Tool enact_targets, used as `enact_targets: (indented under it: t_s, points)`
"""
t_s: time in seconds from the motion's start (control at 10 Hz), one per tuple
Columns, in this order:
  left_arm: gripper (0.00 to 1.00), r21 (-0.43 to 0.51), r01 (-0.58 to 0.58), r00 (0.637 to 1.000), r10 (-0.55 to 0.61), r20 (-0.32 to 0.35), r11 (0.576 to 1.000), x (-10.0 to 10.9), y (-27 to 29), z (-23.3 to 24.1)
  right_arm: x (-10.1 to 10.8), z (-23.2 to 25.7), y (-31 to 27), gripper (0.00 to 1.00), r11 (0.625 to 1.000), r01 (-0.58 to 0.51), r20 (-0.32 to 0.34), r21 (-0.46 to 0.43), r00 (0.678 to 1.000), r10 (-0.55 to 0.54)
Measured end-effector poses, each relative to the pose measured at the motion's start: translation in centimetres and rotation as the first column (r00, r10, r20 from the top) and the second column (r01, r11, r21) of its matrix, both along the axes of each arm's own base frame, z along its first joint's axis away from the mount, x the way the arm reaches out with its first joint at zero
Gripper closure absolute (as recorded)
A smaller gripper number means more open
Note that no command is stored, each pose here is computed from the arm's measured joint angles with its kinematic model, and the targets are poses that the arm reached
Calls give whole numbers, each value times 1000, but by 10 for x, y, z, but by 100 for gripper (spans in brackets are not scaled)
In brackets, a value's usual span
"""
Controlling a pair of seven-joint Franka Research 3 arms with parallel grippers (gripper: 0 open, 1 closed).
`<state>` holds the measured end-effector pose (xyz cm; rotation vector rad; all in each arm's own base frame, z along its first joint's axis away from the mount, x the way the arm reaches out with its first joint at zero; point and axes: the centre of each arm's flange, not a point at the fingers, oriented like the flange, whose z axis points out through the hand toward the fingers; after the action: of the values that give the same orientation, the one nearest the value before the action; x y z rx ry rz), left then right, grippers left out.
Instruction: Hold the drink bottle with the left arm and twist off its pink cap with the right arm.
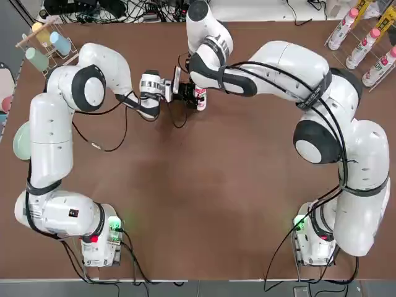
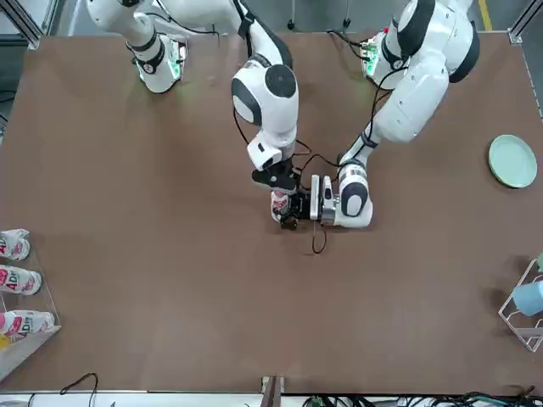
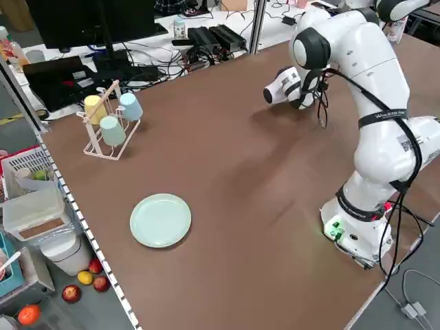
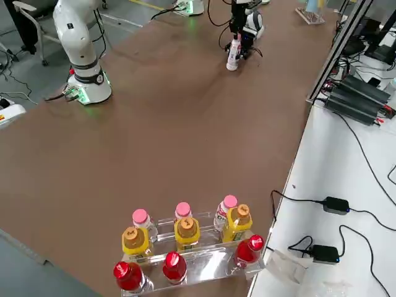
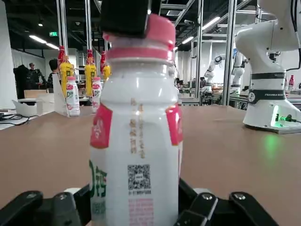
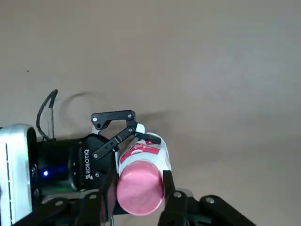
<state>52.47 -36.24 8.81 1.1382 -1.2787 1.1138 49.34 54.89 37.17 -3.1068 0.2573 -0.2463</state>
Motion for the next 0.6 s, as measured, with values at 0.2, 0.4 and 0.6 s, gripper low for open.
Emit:
enact_targets:
  t_s: [0.2, 0.4, 0.6]
  points:
    - [47, 0, -2, 1000, 2, -1, 1000, 0, 0, 0, 1, 0, -1, 57, 996, -88, -1, -10, 996, 88]
    - [48, 0, -3, 1000, 3, -1, 1000, 0, 0, 0, 1, 0, -1, 57, 983, -181, -3, -22, 983, 181]
    - [48, 1, -3, 1000, 3, -1, 1000, 0, 0, 0, 2, 0, -1, 57, 957, -289, -13, -30, 957, 289]
